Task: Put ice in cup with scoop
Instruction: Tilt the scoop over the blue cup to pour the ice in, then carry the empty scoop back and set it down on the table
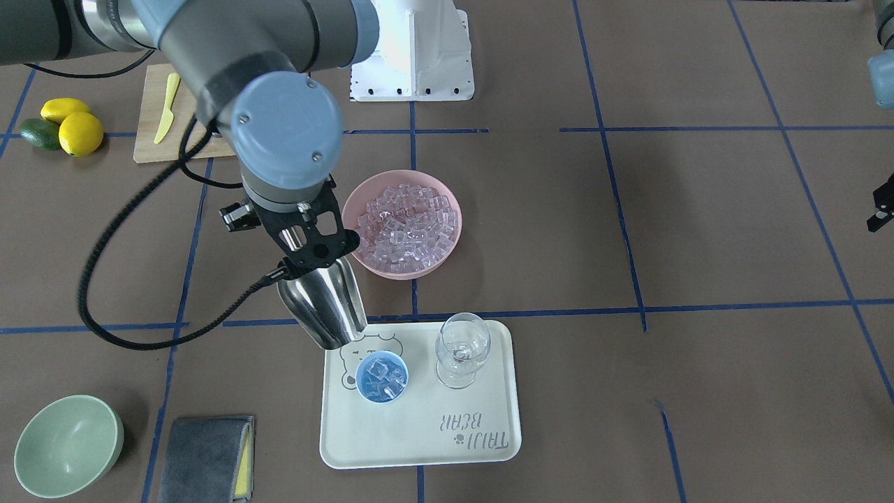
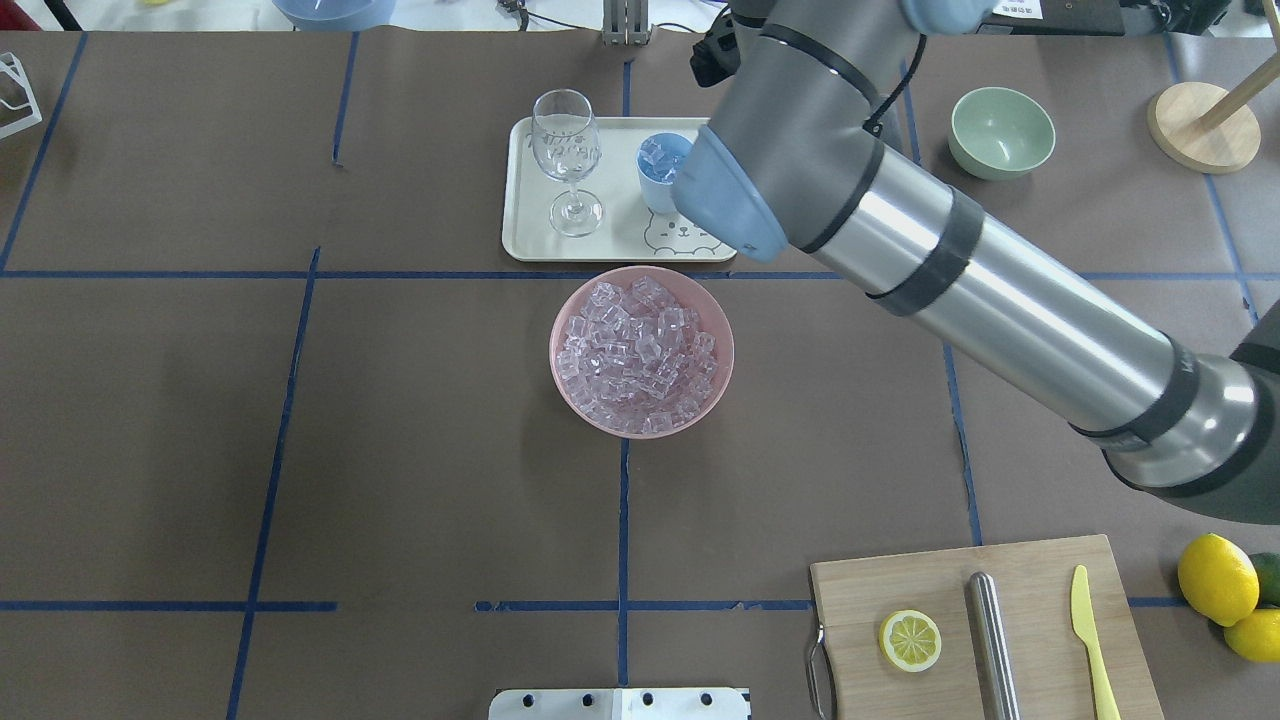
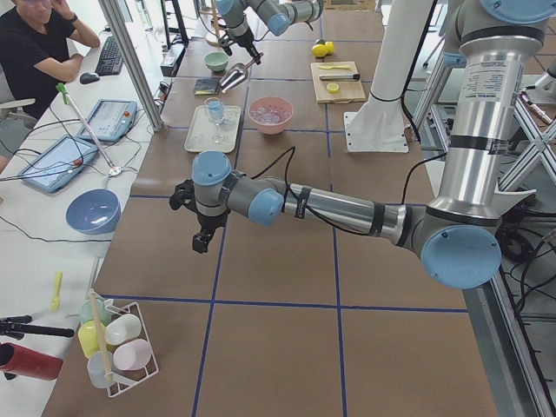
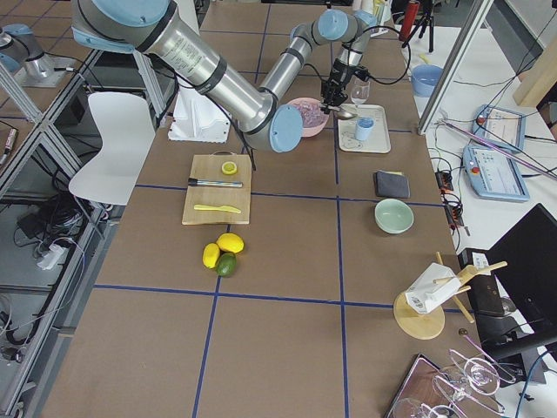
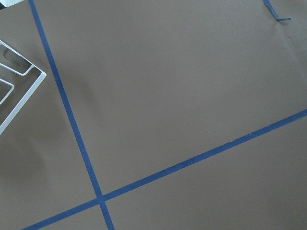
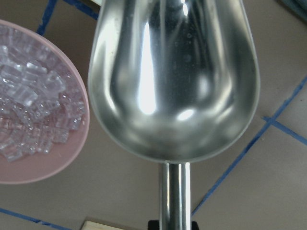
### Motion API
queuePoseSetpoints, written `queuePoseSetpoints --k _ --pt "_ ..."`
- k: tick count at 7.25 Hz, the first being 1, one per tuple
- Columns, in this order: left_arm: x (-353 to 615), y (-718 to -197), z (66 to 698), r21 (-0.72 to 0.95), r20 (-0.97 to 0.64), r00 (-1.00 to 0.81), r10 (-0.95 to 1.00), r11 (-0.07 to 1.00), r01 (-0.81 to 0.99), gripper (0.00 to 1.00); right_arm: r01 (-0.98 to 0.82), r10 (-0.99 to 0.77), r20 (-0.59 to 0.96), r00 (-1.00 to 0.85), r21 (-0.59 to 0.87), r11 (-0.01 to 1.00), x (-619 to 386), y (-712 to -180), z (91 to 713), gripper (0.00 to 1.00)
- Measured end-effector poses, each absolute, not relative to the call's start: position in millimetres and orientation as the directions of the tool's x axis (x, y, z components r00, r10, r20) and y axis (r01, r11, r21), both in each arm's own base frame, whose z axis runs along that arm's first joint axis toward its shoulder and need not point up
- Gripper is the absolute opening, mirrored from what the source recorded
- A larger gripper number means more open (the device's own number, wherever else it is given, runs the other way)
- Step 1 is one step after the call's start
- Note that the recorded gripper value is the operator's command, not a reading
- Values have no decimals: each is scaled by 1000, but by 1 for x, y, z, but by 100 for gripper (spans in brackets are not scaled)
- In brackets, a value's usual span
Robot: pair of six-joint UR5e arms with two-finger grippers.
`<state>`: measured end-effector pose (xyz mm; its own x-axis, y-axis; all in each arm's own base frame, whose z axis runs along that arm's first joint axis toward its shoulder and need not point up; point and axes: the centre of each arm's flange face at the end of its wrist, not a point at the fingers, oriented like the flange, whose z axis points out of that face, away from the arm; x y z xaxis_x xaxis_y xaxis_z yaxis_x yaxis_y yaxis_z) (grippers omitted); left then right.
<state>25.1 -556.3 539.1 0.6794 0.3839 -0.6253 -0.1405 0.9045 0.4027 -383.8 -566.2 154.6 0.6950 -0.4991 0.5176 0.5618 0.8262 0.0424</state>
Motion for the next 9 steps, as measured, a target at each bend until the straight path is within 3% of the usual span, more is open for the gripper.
queuePoseSetpoints --k 4,9 --pt "25 -556 542 396 -627 680 379 907 -140 100 457 -426 519 741 74 886 -263 -531 229 0" --pt "27 -560 551 378 -634 680 367 915 -142 100 255 -149 499 854 -151 955 -199 -522 331 0"
